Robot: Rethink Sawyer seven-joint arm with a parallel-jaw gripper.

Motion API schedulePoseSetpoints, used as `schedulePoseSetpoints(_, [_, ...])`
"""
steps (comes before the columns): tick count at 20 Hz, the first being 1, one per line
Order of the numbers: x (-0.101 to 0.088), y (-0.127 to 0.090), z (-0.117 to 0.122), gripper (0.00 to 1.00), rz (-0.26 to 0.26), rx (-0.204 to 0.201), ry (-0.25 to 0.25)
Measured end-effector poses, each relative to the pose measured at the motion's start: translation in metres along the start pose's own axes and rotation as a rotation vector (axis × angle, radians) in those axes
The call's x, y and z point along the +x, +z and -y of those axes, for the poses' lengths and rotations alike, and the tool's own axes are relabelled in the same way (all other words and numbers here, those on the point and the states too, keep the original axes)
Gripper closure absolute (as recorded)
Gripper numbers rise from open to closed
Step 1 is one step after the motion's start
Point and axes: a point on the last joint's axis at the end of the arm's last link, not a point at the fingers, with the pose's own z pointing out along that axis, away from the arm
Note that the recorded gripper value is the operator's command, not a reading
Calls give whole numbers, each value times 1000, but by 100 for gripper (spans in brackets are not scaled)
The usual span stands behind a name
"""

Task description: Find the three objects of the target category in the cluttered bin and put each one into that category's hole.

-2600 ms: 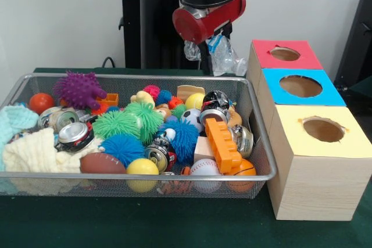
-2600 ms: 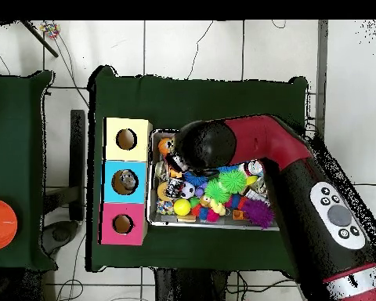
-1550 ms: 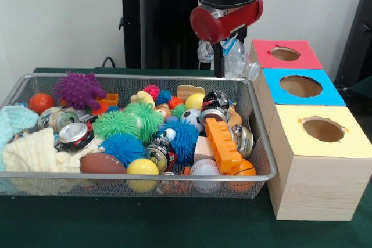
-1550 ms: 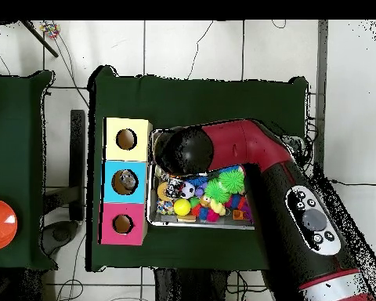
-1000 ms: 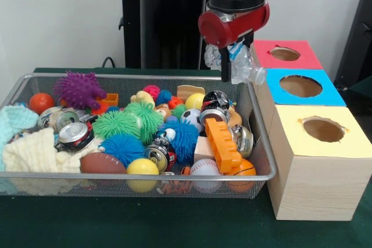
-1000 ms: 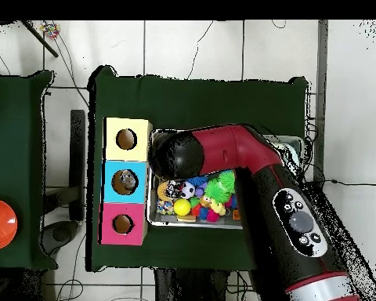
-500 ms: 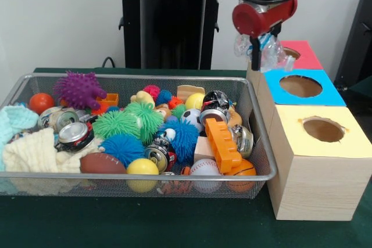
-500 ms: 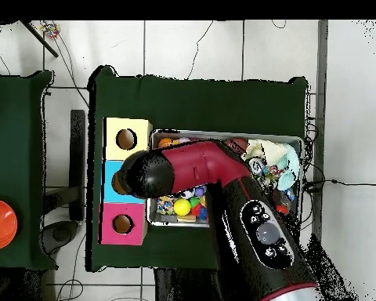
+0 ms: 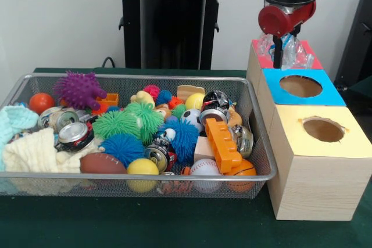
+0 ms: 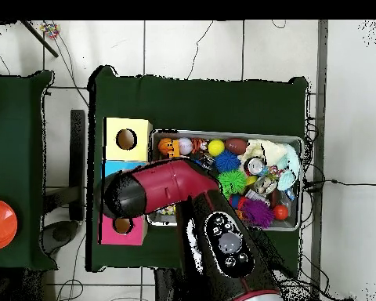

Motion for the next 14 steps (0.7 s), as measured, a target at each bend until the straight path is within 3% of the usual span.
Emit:
schedulePoseSetpoints(8, [4, 29, -17, 100, 42, 36, 41])
schedulePoseSetpoints(14, [12, 46, -21, 100, 34, 40, 79])
